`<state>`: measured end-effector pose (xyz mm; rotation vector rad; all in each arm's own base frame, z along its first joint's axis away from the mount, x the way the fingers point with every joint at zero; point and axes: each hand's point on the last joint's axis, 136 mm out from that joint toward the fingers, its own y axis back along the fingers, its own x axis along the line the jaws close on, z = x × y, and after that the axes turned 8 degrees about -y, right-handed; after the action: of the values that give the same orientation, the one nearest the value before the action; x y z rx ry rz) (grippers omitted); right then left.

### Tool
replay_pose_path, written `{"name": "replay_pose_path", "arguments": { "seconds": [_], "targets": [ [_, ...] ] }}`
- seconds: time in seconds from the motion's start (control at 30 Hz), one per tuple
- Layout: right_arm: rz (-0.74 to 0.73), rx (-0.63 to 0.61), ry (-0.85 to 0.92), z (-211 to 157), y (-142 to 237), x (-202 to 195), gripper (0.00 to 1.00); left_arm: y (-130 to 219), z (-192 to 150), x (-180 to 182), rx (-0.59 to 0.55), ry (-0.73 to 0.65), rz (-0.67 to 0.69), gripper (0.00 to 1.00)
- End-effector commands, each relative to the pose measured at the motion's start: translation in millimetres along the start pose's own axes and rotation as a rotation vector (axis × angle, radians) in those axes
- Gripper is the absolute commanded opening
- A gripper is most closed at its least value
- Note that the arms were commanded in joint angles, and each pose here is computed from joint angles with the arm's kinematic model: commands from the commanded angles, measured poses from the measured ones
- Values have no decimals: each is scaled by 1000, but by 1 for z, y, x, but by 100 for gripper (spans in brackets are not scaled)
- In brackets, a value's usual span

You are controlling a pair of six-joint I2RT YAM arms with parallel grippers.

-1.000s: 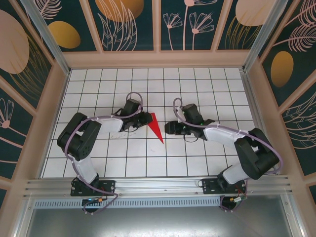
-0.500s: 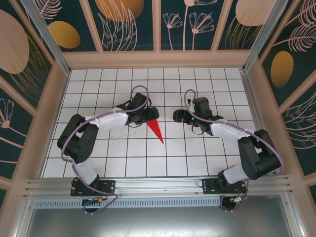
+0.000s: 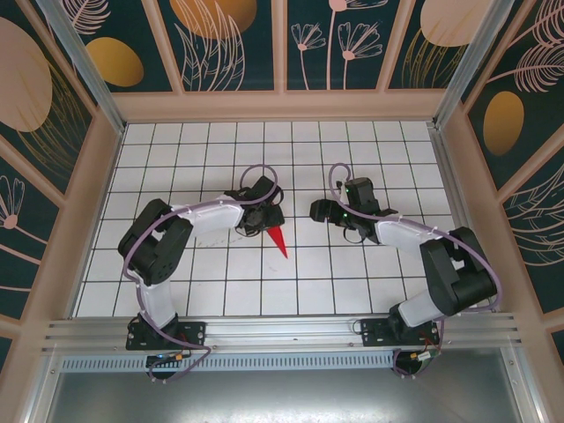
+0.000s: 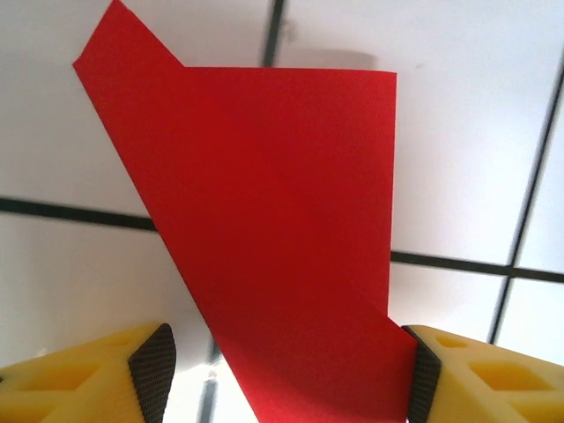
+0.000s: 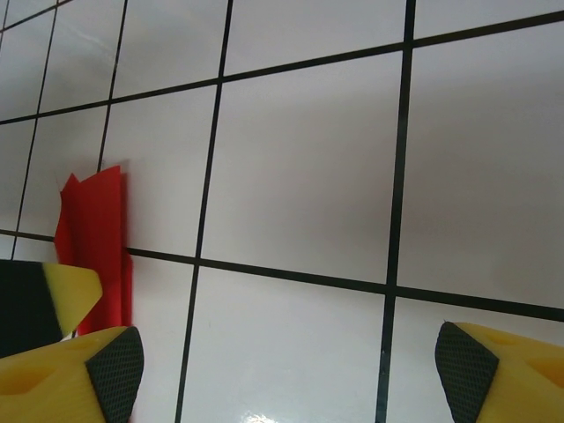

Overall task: Fold a paper plane with a square sheet of paper (pick it up from the middle)
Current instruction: Fold the wing for the fifth time at the center of the table, then move the paper plane to the top-center of the table.

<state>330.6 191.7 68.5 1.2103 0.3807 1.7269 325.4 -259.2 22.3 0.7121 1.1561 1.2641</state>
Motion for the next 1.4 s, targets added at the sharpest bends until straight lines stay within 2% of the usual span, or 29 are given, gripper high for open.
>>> {"name": "replay_pose_path", "arguments": {
  "seconds": [0.0, 0.17, 0.5, 0.8, 0.93, 1.07, 1.2, 1.37],
  "targets": [
    [29, 26, -19, -6, -5, 0, 88, 19, 2, 10, -42, 65, 16, 68],
    [38, 57, -23, -11, -10, 1, 85, 24, 3, 12, -64, 91, 6, 65],
    [28, 85, -36, -16, -17, -4, 83, 19, -8, 24, -33, 106, 40, 58],
    [26, 99, -41, -19, -21, -5, 82, 35, -9, 33, -64, 146, 45, 56],
    [23, 104, -43, -20, -22, -6, 81, 31, -21, 46, -47, 162, 69, 55],
    [20, 107, -44, -21, -23, -6, 81, 35, -20, 52, -94, 194, 58, 51],
    [18, 112, -45, -21, -25, -7, 80, 35, -18, 43, -109, 202, -4, 49],
    [18, 116, -45, -22, -25, -6, 79, 33, -12, 42, -141, 220, -17, 40]
  ]
}}
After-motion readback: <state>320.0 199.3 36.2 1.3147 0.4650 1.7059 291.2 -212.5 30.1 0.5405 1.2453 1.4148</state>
